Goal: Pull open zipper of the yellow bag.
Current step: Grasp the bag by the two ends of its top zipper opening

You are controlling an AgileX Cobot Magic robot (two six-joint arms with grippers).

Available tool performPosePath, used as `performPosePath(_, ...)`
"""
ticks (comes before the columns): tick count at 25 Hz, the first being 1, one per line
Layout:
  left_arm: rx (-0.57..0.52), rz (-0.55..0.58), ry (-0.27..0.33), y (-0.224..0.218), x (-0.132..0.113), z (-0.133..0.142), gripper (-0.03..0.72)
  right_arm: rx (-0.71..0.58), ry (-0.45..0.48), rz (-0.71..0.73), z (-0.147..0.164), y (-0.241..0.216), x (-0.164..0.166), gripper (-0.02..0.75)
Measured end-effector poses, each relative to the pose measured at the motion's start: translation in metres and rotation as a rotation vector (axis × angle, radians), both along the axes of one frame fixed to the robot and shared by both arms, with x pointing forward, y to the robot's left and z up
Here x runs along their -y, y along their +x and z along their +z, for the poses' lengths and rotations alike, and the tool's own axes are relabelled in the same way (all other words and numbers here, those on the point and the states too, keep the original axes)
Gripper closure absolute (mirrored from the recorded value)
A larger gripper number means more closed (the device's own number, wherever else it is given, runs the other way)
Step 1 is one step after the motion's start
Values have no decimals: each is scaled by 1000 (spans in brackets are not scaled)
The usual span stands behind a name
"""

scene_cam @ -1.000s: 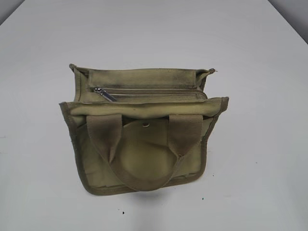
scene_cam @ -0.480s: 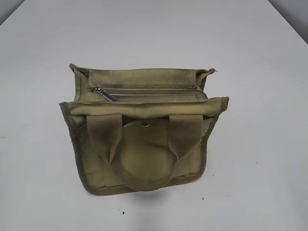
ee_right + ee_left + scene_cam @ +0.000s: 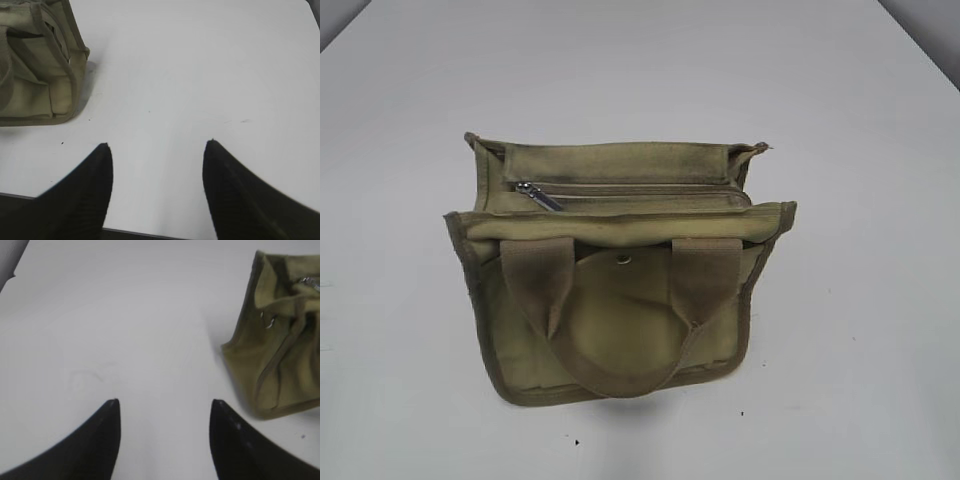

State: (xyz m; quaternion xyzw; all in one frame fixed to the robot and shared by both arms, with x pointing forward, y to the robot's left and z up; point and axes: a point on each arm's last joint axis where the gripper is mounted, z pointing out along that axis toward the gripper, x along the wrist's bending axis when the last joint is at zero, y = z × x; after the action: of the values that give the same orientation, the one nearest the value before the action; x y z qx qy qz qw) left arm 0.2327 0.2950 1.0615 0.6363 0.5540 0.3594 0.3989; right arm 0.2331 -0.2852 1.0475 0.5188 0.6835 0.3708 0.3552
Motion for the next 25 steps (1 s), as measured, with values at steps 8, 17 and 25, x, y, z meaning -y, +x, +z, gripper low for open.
performPosePath(8,-45,-133,-372,65,27,26,249,-8,74,35,9,13,-5,288)
performPosePath(17,-446,-266,-696,172,59,1,249,-67,208,160,32,75,-20,288)
performPosePath(25,-609,-351,-716,225,86,-11,249,-218,50,316,53,163,-39,288)
